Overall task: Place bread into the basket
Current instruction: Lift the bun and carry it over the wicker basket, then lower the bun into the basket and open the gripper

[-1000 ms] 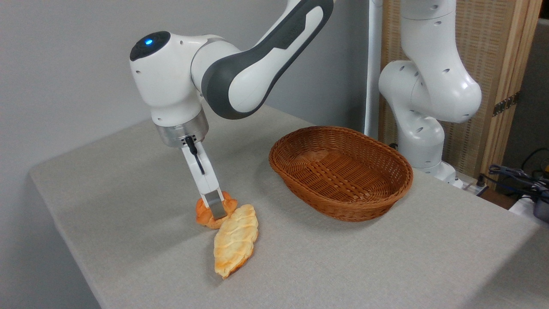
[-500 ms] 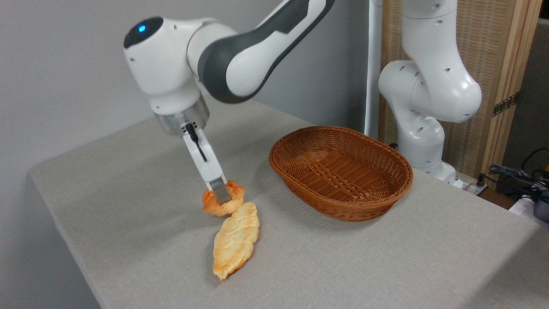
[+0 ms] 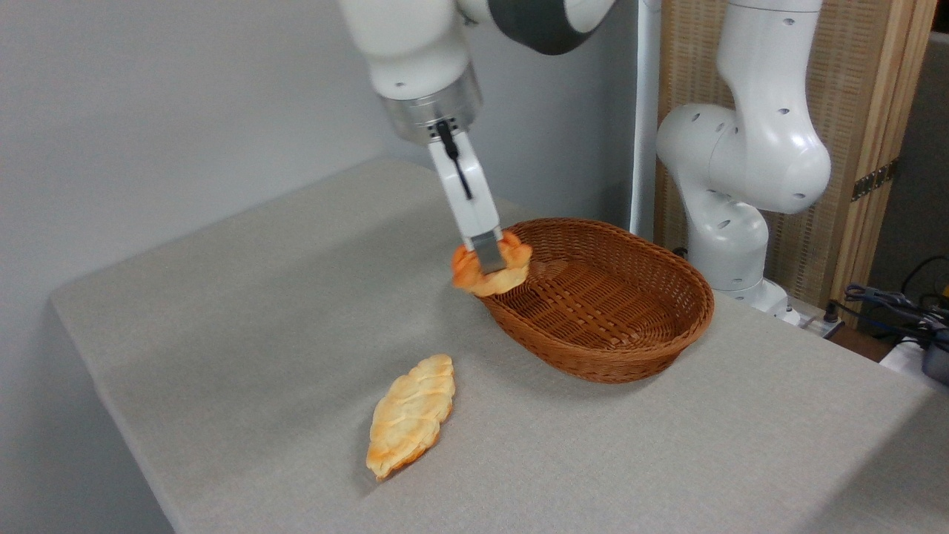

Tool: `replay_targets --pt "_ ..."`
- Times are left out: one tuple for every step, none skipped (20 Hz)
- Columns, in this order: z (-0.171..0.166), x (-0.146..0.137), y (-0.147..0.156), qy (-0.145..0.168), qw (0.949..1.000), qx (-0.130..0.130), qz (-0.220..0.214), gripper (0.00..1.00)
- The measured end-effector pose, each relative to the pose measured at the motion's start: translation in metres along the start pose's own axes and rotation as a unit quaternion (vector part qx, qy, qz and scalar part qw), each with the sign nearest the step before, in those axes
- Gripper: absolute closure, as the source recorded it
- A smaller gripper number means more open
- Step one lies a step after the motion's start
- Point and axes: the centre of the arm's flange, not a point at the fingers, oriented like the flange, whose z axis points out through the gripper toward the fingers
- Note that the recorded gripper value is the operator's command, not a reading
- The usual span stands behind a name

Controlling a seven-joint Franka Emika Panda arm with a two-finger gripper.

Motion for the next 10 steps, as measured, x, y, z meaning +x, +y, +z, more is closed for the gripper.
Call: replay_targets --pt "0.009 0.002 0.011 -0.003 0.9999 -0.007 0.012 0.62" --pt "0.021 0.008 0.023 -0.007 0.9995 -0.017 0.026 0.61" --pt "0.032 0.014 0.034 -0.012 0.9988 -0.027 0.04 0.6" --pt "0.043 0.021 0.044 -0.017 0.9978 -0.036 0.052 0.54" --pt "0.053 0.028 0.052 -0.024 0.9967 -0.044 0.064 0.43" --pt "0.065 0.037 0.059 -0.032 0.995 -0.054 0.077 0.41" --pt "0.075 0.044 0.065 -0.041 0.9933 -0.063 0.088 0.39" --pt "0.085 0.051 0.07 -0.053 0.9913 -0.07 0.099 0.33" --pt "0.094 0.055 0.073 -0.07 0.9892 -0.072 0.107 0.29" --pt "0.101 0.056 0.075 -0.089 0.987 -0.072 0.113 0.2"
